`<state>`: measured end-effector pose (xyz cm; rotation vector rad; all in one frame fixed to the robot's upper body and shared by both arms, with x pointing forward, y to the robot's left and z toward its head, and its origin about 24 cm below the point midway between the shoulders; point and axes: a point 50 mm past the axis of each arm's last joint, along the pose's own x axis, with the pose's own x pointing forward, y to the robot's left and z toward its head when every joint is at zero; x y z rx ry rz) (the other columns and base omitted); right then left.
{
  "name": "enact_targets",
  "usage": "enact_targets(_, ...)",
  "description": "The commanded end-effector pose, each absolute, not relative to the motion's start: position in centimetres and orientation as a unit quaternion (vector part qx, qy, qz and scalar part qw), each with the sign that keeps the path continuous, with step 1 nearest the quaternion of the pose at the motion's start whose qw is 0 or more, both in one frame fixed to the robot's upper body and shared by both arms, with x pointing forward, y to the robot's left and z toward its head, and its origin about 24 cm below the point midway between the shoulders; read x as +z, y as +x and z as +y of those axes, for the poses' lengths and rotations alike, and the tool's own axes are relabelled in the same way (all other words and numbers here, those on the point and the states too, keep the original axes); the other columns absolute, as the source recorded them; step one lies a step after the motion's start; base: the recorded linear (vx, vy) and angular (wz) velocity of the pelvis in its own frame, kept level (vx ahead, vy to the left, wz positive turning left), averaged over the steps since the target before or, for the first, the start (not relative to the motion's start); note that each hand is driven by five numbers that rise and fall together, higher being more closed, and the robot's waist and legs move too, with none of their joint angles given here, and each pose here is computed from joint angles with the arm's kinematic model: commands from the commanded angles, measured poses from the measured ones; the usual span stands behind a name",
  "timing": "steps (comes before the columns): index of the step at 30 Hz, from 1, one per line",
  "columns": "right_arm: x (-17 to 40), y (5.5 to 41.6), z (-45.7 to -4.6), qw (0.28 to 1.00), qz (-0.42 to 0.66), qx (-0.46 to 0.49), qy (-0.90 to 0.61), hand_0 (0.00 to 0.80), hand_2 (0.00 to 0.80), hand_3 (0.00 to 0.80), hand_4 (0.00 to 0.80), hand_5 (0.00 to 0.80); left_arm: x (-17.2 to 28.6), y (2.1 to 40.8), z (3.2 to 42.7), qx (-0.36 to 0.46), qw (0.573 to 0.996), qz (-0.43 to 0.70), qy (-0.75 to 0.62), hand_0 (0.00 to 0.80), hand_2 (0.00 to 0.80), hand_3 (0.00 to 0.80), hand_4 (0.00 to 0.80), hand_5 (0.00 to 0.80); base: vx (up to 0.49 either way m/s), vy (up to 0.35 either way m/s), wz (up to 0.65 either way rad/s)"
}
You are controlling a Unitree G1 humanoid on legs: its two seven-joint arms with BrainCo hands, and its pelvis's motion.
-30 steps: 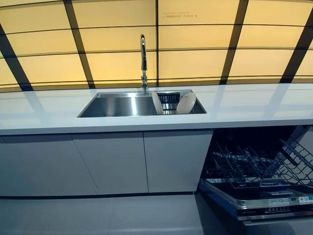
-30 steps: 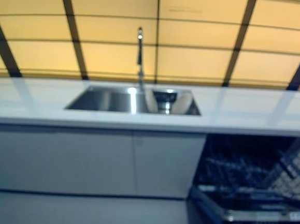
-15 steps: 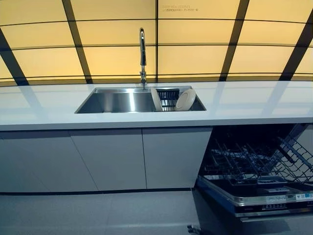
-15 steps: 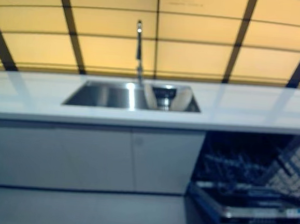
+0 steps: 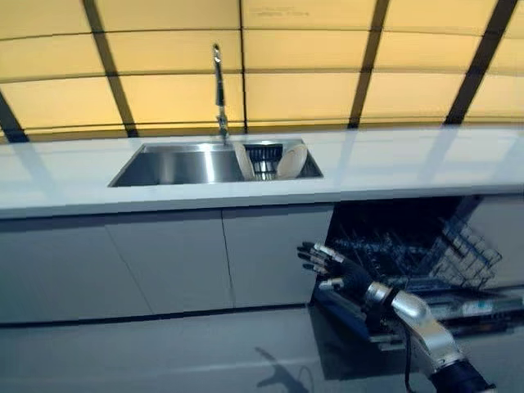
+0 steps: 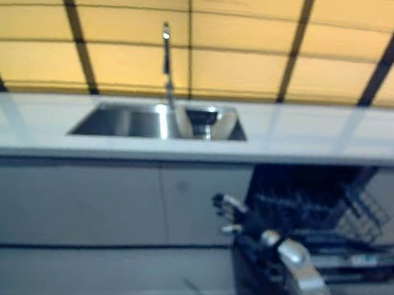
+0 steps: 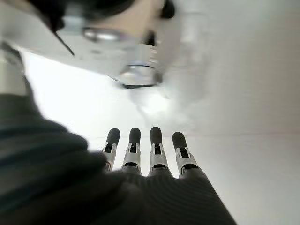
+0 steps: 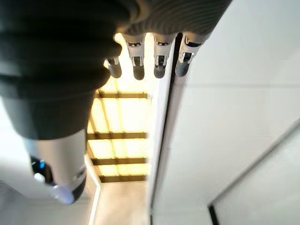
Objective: Take plates into dishwasher
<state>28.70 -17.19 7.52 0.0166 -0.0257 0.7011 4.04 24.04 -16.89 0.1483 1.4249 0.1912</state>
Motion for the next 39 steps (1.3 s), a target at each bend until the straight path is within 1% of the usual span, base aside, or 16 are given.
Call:
enact_targets(1, 11.3, 29.4, -18.1, 0.94, -0.093, 0.324, 0.046, 0.0, 0.0, 0.0, 0.0, 0.0, -17.3, 2.6, 22.9, 0.09, 0.742, 0.663, 0.05, 0.0, 0.0, 0.0, 0.0, 0.0, 0.223, 0.105, 0.05)
enact_targets(4, 10.8, 29.0, -18.4, 0.939, -0.093, 0.323, 0.071, 0.0, 0.0, 0.0, 0.0, 0.0, -17.3, 2.5, 23.0, 0.107, 0.74, 0.663, 0.035, 0.0, 0.0, 0.0, 0.0, 0.0, 0.237, 0.111, 0.22)
enact_targets(7, 10.2, 28.8, -18.7, 0.941, -0.087, 0.318, 0.076, 0.0, 0.0, 0.0, 0.0, 0.0, -17.2, 3.3, 23.3, 0.114, 0.745, 0.656, 0.05, 0.0, 0.0, 0.0, 0.0, 0.0, 0.233, 0.062, -0.07)
enact_targets(12, 10.6, 28.3, -19.2, 0.945, -0.097, 0.298, 0.087, 0.0, 0.0, 0.0, 0.0, 0.0, -17.0, 3.8, 23.6, 0.094, 0.748, 0.652, 0.078, 0.0, 0.0, 0.0, 0.0, 0.0, 0.198, 0.053, -0.17)
enact_targets(19, 10.7, 28.2, -19.5, 0.945, -0.098, 0.302, 0.081, 0.0, 0.0, 0.0, 0.0, 0.0, -17.0, 3.8, 23.8, 0.085, 0.744, 0.657, 0.082, 0.0, 0.0, 0.0, 0.0, 0.0, 0.138, 0.079, -0.18)
enact_targets(26, 9.9, 28.8, -21.3, 0.959, -0.087, 0.258, 0.072, 0.0, 0.0, 0.0, 0.0, 0.0, -16.6, 4.9, 24.9, 0.091, 0.751, 0.648, 0.09, 0.0, 0.0, 0.0, 0.0, 0.0, 0.17, 0.202, -0.11)
enact_targets(30, 10.1, 28.5, -22.1, 0.964, -0.091, 0.238, 0.073, 0.0, 0.0, 0.0, 0.0, 0.0, -16.4, 5.2, 25.5, 0.086, 0.75, 0.646, 0.11, 0.0, 0.0, 0.0, 0.0, 0.0, 0.224, 0.123, 0.55)
enact_targets(35, 11.0, 28.3, -23.0, 0.965, -0.103, 0.232, 0.074, 0.0, 0.0, 0.0, 0.0, 0.0, -16.2, 5.7, 26.1, 0.08, 0.747, 0.648, 0.128, 0.0, 0.0, 0.0, 0.0, 0.0, 0.368, -0.262, 0.59)
enact_targets(39, 12.0, 29.1, -22.5, 0.963, -0.109, 0.239, 0.066, 0.0, 0.0, 0.0, 0.0, 0.0, -16.1, 6.1, 26.3, 0.091, 0.745, 0.65, 0.117, 0.0, 0.0, 0.0, 0.0, 0.0, 0.159, -0.133, 0.53)
